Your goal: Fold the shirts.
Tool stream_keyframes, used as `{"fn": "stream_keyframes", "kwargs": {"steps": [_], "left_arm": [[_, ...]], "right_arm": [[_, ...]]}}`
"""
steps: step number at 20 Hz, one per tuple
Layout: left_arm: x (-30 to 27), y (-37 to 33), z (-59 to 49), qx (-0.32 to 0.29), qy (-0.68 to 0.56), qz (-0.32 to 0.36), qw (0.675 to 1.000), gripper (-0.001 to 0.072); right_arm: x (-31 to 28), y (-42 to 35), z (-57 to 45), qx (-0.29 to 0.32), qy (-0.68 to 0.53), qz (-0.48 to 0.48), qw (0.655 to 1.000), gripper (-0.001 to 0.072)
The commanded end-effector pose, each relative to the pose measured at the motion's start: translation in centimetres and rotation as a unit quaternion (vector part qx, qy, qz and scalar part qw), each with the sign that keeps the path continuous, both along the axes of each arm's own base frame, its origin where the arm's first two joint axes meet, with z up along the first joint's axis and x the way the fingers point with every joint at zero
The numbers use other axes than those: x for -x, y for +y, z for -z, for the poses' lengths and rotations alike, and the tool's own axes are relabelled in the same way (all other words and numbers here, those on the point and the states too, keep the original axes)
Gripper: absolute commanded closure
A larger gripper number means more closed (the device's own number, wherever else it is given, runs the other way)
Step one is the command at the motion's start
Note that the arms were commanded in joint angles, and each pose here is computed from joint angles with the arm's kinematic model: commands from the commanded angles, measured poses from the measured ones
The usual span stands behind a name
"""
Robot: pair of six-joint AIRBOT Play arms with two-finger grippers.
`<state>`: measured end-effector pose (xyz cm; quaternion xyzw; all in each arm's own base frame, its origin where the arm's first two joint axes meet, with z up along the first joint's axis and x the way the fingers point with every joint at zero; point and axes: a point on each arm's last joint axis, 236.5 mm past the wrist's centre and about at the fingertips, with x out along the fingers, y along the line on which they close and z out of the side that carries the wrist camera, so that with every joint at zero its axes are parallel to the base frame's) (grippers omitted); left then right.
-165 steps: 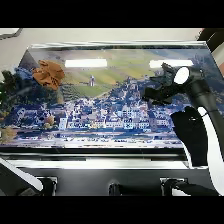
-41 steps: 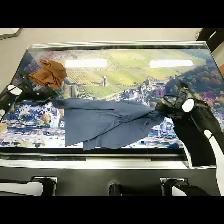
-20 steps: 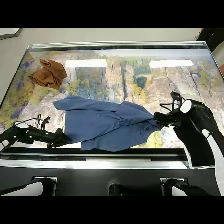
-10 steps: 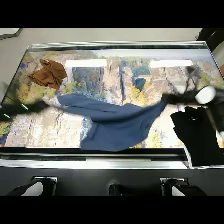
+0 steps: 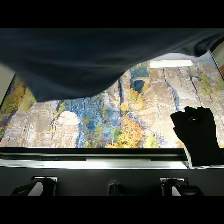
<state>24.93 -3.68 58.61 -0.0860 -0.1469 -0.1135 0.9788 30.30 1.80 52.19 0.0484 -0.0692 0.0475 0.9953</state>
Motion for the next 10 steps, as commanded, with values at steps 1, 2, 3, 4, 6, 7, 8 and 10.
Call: {"fn": "stream_keyframes", "kwargs": {"steps": [1, 2, 3, 4, 6, 7, 8, 10], "left_arm": [[4.0, 0.7, -2.9, -0.007, -0.048, -0.045, 0.998, 0.0686], [3.8, 1.1, -2.7, -0.010, -0.045, -0.055, 0.997, 0.0686], [2.9, 2.0, -2.0, -0.016, -0.032, -0.073, 0.997, 0.0685], [1.8, 3.0, -0.9, -0.025, -0.009, -0.092, 0.995, 0.0685], [-2.2, 5.2, 3.6, -0.037, 0.075, -0.117, 0.990, 0.0685], [-4.5, 6.2, 6.5, -0.037, 0.124, -0.119, 0.984, 0.0685], [-6.8, 6.9, 9.7, -0.033, 0.173, -0.114, 0.978, 0.0685], [-12.3, 8.6, 18.0, -0.027, 0.276, -0.103, 0.955, 0.0684]], "right_arm": [[4.5, 0.1, -2.4, -0.009, -0.028, 0.001, 1.000, 0.0682], [4.3, 0.1, -1.7, -0.010, -0.014, 0.000, 1.000, 0.0682], [3.6, 0.1, -0.5, -0.009, 0.010, -0.001, 1.000, 0.0682], [2.6, 0.2, 0.9, -0.009, 0.039, -0.003, 0.999, 0.0682], [-0.5, 0.3, 5.1, -0.007, 0.120, -0.006, 0.993, 0.0682], [-2.4, 0.4, 7.7, -0.007, 0.168, -0.010, 0.986, 0.0682], [-4.7, 0.5, 11.2, -0.007, 0.227, -0.016, 0.974, 0.0682], [-8.8, 1.2, 19.9, -0.007, 0.367, -0.036, 0.929, 0.0682]]}}
